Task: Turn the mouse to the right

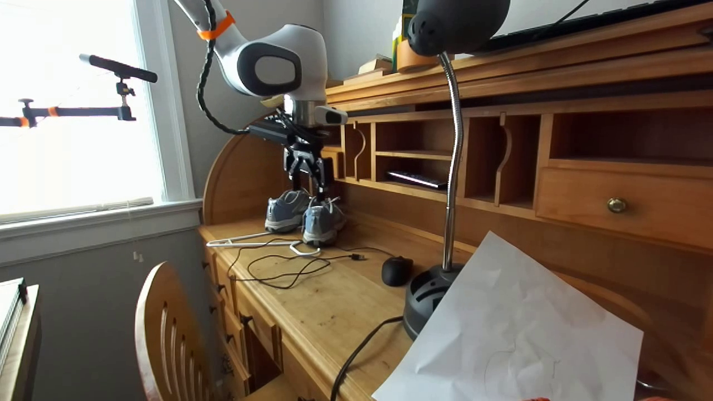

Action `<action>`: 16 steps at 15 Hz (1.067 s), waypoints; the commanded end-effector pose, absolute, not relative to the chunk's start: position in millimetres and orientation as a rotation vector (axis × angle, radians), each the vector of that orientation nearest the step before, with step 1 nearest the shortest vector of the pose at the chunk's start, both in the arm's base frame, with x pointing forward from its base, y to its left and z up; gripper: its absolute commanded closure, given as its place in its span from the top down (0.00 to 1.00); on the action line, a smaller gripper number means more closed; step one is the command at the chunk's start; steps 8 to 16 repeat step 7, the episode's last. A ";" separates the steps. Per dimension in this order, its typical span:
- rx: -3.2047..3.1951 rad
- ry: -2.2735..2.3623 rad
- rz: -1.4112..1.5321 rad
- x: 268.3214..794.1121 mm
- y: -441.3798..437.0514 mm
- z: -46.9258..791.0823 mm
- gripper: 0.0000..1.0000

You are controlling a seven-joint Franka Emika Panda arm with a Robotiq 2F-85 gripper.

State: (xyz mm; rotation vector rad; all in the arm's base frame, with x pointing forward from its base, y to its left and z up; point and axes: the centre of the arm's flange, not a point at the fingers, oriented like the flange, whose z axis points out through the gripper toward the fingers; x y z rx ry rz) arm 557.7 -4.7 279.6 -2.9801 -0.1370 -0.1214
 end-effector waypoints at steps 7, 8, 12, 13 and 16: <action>-2.949 -0.107 0.074 530.8 1.9 314.7 1.00; -2.949 -0.107 0.074 530.8 1.9 314.7 1.00; -2.949 -0.107 0.074 530.8 1.9 314.7 1.00; -2.949 -0.107 0.074 530.8 1.9 314.7 1.00; -2.949 -0.107 0.074 530.8 1.9 314.7 1.00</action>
